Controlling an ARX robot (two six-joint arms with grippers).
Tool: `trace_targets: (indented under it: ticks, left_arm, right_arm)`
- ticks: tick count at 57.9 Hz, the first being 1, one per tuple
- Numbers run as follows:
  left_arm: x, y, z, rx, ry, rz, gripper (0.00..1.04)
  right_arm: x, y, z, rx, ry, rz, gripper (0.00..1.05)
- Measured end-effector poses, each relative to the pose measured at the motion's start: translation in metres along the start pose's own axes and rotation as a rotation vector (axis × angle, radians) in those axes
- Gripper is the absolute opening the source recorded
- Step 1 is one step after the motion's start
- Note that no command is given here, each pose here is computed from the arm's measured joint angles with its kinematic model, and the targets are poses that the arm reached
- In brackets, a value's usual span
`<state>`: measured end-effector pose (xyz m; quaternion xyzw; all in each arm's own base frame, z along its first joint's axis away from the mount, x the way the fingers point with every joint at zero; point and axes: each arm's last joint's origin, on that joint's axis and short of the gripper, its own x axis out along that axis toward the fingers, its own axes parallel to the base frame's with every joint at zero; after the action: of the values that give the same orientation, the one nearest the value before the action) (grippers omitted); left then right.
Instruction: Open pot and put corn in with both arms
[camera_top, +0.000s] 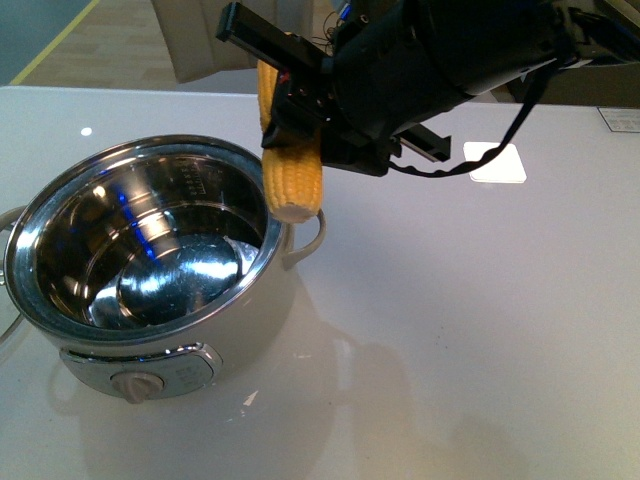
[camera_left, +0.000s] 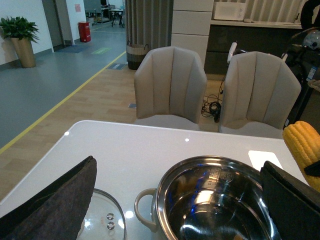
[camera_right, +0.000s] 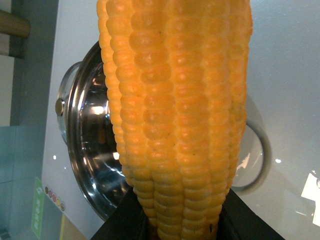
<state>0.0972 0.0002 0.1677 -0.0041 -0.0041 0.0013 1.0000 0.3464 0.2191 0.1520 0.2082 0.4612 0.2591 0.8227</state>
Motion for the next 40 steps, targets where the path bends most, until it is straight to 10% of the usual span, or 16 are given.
trace_targets:
  ticks: [40]
  left_arm:
    - [0.000, 0.000, 0.000, 0.000, 0.000, 0.000, 0.98]
  right_arm:
    - [0.063, 0.020, 0.011, 0.140, 0.098, 0.048, 0.19]
